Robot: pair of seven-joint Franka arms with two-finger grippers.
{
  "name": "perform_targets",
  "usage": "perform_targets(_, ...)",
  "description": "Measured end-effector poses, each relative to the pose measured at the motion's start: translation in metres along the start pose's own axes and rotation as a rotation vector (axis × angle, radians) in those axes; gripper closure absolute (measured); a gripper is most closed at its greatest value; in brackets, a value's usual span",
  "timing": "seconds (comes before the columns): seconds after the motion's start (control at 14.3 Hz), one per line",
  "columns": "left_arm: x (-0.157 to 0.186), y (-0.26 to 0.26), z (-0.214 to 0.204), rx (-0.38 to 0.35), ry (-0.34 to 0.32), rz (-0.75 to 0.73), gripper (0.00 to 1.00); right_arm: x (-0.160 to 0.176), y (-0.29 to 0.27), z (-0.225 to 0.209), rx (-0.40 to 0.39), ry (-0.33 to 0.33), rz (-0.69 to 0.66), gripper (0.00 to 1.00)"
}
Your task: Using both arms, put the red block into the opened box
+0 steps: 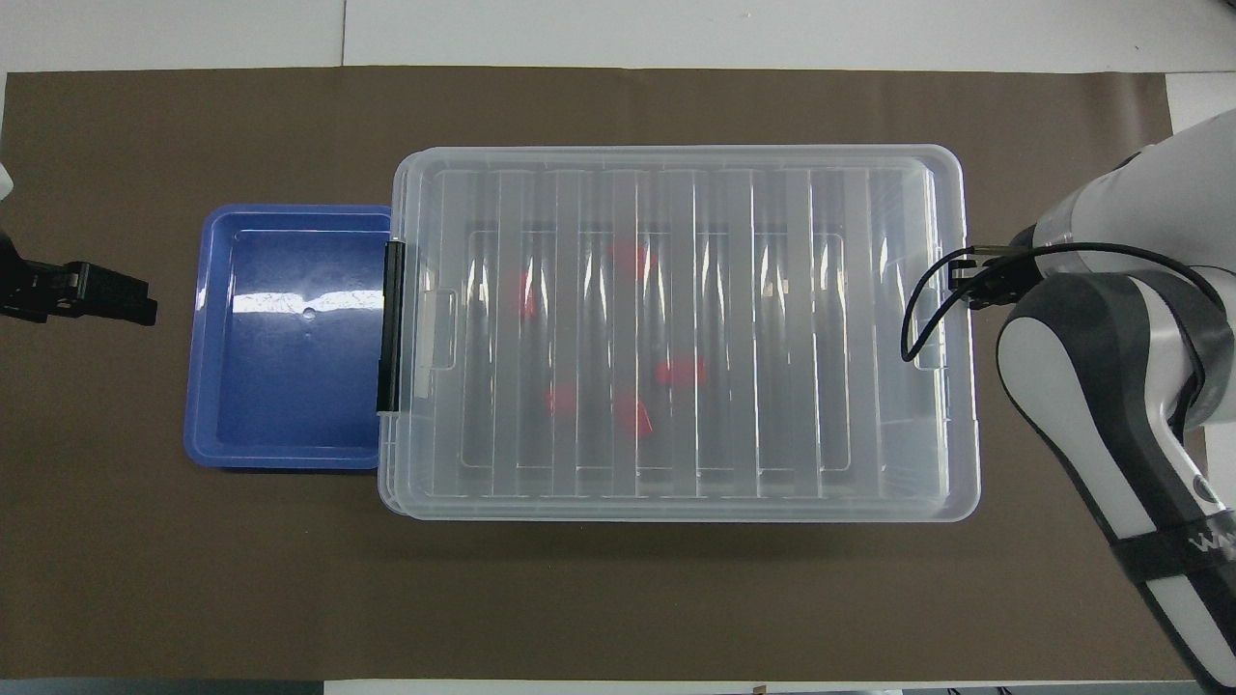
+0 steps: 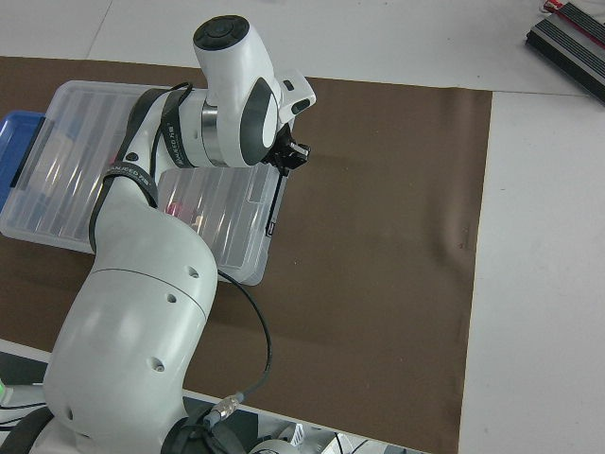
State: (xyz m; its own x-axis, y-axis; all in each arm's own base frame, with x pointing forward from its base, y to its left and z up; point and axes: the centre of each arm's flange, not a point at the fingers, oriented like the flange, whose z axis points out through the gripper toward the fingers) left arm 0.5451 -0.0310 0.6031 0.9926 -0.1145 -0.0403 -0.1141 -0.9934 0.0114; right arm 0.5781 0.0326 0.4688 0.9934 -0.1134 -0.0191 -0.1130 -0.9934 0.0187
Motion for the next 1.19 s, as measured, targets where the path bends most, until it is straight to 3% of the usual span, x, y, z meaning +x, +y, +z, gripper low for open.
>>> perform_targets(0.77,0.000,0.000,0.000,0.000,0.000,0.000,0.00,-0.003,-0.009,-0.001,-0.003,-0.017,0.010,0.99)
perform_targets(1.19,0.000,0.000,0.000,0.000,0.000,0.000,0.00,0.000,0.011,-0.043,-0.011,-0.050,0.031,0.99)
